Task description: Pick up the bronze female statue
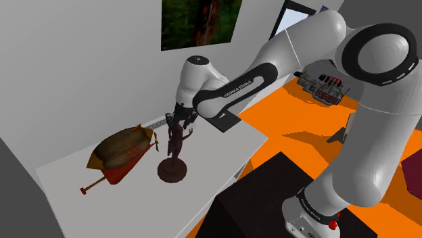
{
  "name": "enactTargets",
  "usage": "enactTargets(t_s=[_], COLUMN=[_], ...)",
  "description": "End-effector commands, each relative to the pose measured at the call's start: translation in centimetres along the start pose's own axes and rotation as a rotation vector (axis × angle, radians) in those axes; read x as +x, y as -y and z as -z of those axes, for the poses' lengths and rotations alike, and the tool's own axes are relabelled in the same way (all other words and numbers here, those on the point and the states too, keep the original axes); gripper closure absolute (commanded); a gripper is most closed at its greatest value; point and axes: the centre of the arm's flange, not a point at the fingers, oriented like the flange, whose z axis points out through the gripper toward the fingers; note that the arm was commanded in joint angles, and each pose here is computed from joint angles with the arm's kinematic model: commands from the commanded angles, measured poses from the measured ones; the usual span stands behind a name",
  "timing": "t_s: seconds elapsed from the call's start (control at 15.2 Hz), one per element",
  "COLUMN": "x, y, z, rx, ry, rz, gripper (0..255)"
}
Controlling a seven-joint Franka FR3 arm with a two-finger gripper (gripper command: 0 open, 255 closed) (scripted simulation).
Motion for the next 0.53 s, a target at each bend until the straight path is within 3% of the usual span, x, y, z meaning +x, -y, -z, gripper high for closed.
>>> enactTargets(t_s=[0.0, 0.46], x=[0.2, 0.6], y=[0.0, 0.1], z=[1.1, 3.8], rx=[0.001, 0.001], ry=[-0.002, -0.002], rz=[0.0, 0.0], gripper=[255, 255])
